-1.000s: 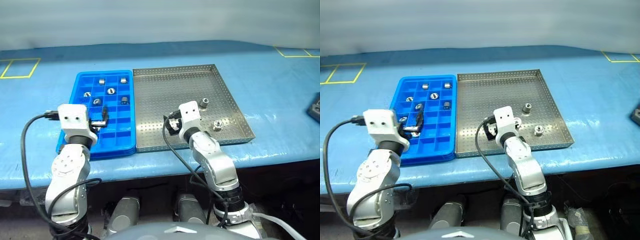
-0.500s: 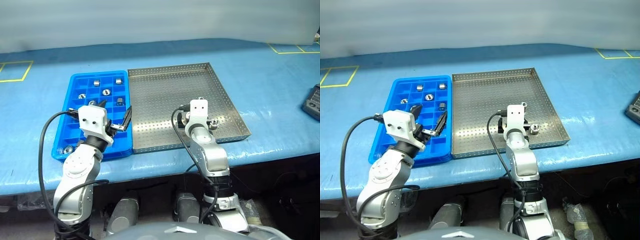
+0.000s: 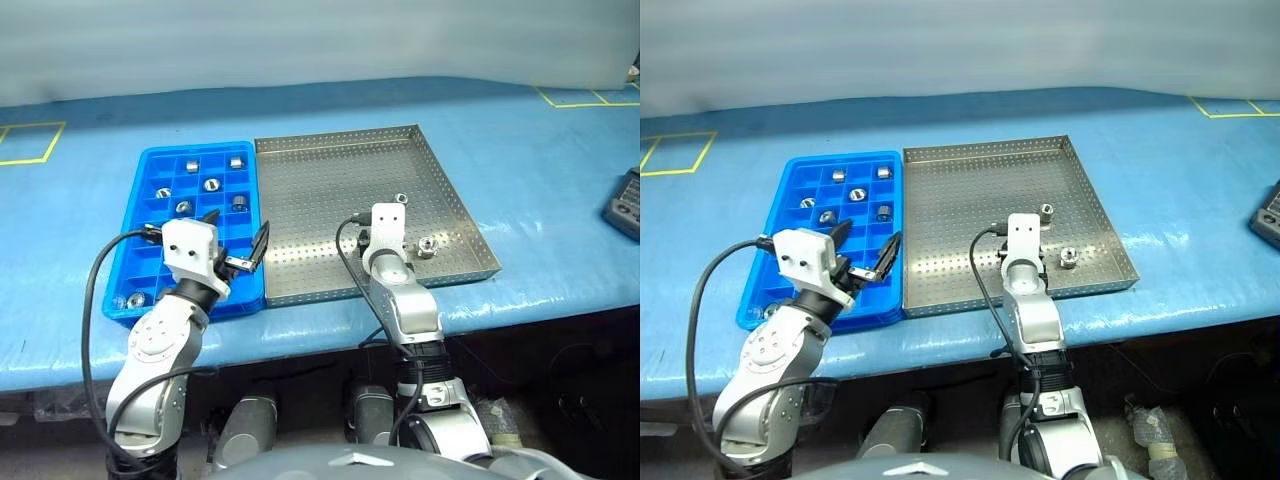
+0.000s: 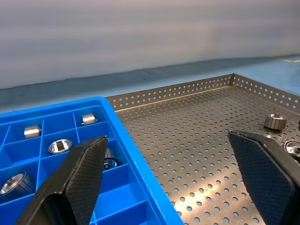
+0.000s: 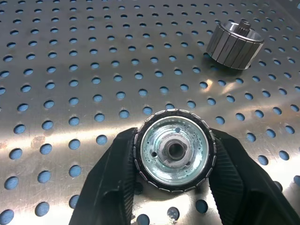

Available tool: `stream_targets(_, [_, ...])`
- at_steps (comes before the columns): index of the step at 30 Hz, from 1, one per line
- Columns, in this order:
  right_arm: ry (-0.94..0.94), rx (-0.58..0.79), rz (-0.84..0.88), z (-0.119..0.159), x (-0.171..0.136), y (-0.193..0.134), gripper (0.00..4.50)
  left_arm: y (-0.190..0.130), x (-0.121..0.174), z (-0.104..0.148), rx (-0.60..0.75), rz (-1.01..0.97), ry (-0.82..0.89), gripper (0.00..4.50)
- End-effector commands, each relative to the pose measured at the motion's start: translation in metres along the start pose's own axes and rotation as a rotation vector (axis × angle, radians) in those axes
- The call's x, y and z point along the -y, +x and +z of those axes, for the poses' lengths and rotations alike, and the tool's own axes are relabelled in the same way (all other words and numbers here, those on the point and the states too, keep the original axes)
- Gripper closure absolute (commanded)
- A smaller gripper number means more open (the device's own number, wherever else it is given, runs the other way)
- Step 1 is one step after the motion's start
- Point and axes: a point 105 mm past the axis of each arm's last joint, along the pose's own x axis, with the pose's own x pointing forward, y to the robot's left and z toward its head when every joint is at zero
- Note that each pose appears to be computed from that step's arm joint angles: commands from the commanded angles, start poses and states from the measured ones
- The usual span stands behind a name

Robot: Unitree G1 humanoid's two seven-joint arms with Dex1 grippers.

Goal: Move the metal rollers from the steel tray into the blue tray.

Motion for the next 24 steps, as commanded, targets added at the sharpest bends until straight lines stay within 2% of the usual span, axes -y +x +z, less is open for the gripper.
stream_targets(1, [0.019,0.067,0.045,0.020,-0.009,-0.006,2.78,-0.003,0.003,0.013,0.057,-0.005,0.012,0.00])
stream_targets(7, [-0.051,0.255,0.299,0.078,-0.063,-0.027,2.78,-0.011,-0.017,0.016,0.075,0.124,0.045,0.00])
stream_targets(10, [-0.088,0.308,0.415,0.094,-0.089,-0.037,2.78,-0.017,-0.026,0.018,0.082,0.194,0.057,0.00])
stream_targets(20, [-0.182,0.377,0.691,0.110,-0.164,-0.059,2.78,-0.059,-0.055,0.020,0.062,0.433,0.099,0.00])
stream_targets(24, [-0.202,0.382,0.753,0.111,-0.180,-0.062,2.78,-0.074,-0.059,0.018,0.041,0.502,0.104,0.00])
